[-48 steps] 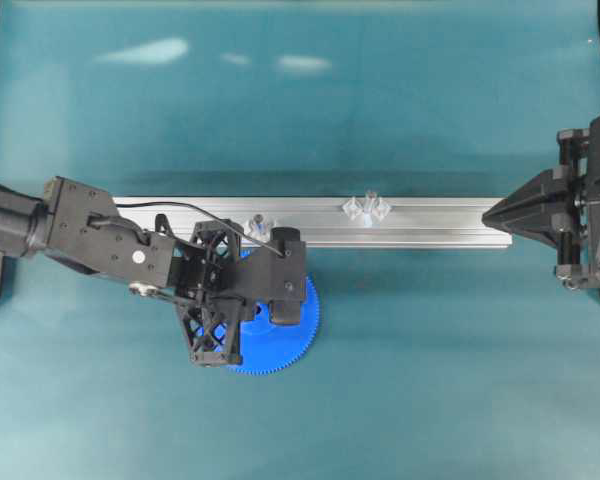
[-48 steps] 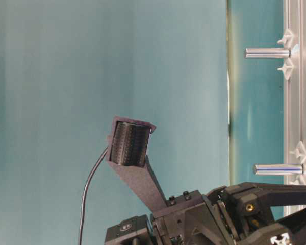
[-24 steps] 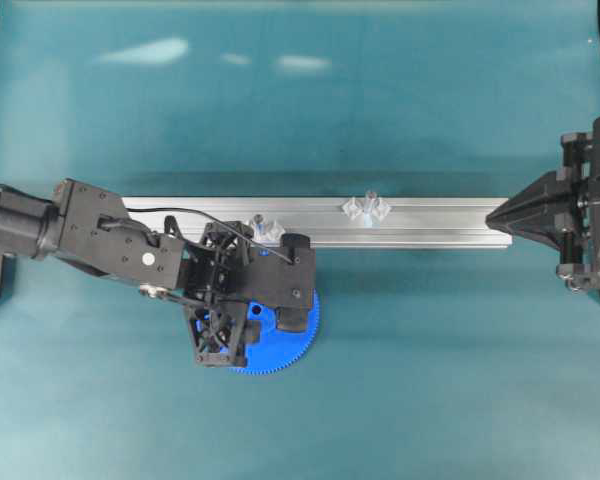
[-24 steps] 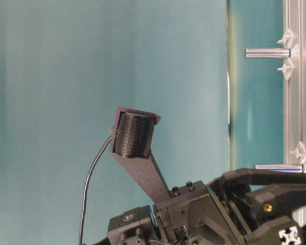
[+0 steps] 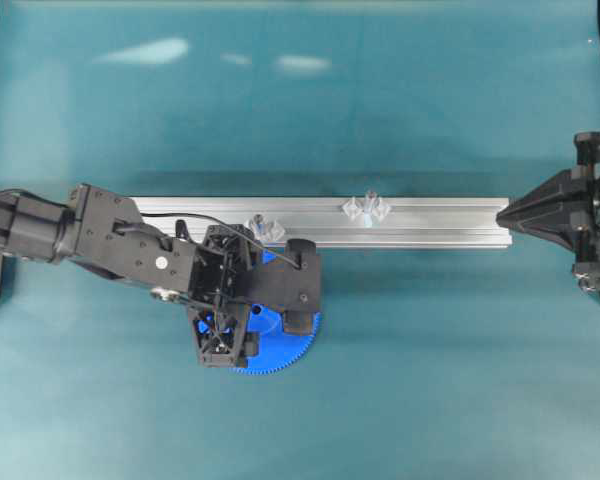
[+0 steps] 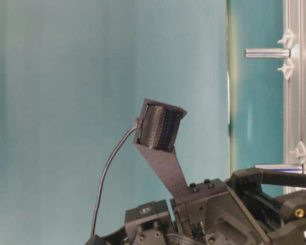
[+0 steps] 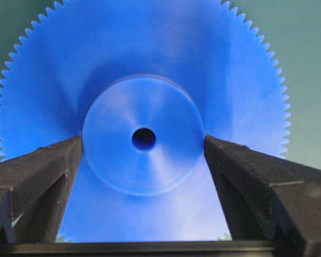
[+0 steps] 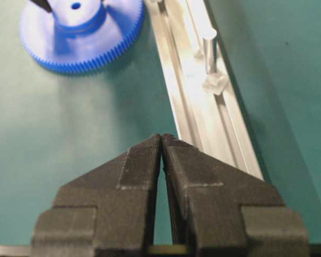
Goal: Insert the large gear onto the shaft.
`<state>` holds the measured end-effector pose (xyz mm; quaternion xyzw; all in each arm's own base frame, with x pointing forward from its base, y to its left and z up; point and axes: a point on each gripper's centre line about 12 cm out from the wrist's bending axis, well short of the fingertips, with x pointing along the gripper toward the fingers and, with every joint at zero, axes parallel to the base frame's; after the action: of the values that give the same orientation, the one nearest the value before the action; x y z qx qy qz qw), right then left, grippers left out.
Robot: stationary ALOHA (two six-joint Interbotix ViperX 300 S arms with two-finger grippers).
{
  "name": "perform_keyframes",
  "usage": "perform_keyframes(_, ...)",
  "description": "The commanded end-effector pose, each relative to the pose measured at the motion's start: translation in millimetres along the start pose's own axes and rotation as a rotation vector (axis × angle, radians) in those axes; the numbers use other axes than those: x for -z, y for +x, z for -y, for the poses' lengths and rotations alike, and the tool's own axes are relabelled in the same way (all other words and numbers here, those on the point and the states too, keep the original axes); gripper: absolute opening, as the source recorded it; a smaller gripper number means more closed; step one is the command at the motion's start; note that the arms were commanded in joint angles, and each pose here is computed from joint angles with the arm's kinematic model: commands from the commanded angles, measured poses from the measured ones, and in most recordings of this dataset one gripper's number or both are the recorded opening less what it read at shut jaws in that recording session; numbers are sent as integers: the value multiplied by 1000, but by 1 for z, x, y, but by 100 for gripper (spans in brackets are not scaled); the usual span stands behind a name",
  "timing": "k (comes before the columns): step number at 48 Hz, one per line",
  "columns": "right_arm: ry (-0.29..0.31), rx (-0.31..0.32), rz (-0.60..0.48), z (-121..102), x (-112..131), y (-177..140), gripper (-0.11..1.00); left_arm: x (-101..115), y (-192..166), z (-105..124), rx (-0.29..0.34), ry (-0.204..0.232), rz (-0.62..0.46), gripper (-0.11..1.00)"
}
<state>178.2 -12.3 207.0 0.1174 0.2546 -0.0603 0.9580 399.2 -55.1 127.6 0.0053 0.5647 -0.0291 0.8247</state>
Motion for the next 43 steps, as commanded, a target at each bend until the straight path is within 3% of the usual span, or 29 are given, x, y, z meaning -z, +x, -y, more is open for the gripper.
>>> perform_keyframes(1,14,0,13,-1,-5,-1,14,-8,-5,0,0,1,28,94)
perform_keyframes(43,15,1,7,0,-3,0,14,-9,8,-6,-7,-21,2,94)
